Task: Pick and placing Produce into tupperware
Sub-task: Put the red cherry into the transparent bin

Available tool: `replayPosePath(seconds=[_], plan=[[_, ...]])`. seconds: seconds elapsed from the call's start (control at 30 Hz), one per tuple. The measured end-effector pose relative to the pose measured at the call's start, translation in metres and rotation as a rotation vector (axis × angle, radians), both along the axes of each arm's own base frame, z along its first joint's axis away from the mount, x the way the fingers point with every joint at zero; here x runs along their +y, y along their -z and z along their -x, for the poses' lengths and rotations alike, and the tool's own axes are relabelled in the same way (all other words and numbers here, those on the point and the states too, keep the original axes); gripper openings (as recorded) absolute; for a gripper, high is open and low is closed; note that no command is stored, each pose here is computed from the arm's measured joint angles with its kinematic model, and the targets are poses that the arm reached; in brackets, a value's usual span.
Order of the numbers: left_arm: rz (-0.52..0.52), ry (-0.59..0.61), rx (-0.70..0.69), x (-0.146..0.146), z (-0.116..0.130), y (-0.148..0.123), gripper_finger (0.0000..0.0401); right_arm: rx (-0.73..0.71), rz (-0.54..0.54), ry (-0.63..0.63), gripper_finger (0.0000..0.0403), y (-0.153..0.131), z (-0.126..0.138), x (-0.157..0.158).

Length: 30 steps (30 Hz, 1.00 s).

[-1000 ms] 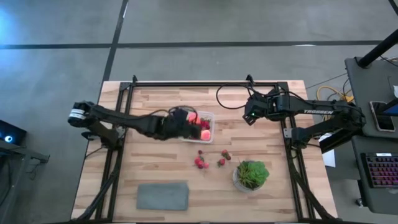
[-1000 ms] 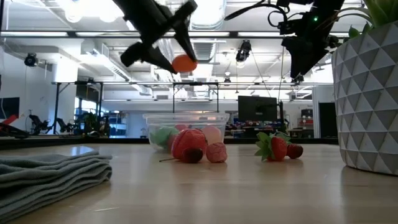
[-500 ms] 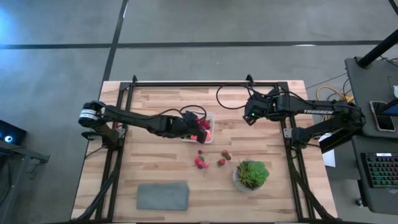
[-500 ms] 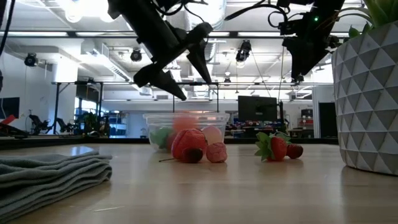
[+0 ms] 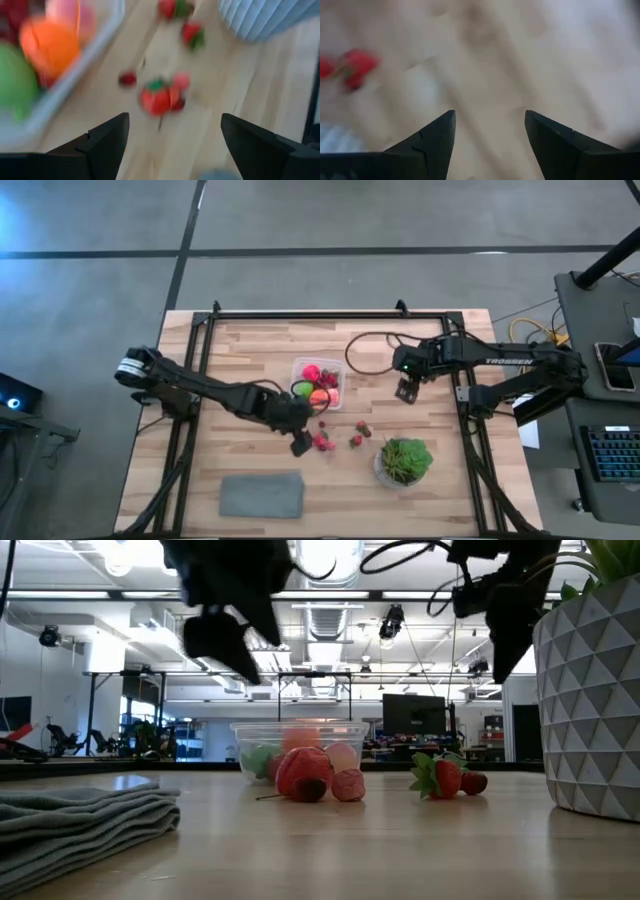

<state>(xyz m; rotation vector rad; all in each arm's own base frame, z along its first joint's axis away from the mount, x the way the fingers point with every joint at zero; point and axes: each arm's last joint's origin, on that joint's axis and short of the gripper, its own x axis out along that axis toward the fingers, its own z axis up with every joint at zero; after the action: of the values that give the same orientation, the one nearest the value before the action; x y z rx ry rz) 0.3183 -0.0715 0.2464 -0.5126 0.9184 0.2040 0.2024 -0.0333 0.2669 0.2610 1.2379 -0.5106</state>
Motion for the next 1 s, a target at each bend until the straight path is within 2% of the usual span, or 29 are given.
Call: replayPosePath(seconds=[0.1,0.23,0.37,0.47,0.53,0.63,0.8,1.0], plan=[[0.033,-0.030,0.063,-0.008,0.007,0.003,0.0299,-0.029,-0.109,-0.067,0.0228,0.011,-0.003,0.003],[0.033,-0.024,0.075,-0.013,0.017,-0.004,0.0299,-0.099,-0.182,-0.027,0.0228,0.016,-0.008,0.005],[-0.079,-0.006,0.150,-0.009,0.030,-0.004,0.0299,-0.157,-0.337,-0.008,0.0228,0.012,-0.012,0.008],[-0.191,0.021,0.185,-0.004,0.041,-0.003,0.0299,-0.200,-0.394,0.025,0.0228,0.006,-0.016,0.012],[-0.224,0.040,0.179,-0.001,0.050,0.002,0.0299,-0.237,-0.411,0.057,0.0228,0.001,-0.019,0.015],[-0.221,0.054,0.127,0.004,0.065,0.010,0.0299,-0.282,-0.442,0.105,0.0226,-0.005,-0.030,0.019],[-0.172,0.045,-0.035,0.013,0.100,0.026,0.0299,-0.215,-0.434,0.107,0.0226,-0.004,-0.061,0.030],[-0.116,0.026,-0.231,0.024,0.135,0.033,0.0299,0.086,-0.420,0.112,0.0226,0.017,-0.091,0.046]])
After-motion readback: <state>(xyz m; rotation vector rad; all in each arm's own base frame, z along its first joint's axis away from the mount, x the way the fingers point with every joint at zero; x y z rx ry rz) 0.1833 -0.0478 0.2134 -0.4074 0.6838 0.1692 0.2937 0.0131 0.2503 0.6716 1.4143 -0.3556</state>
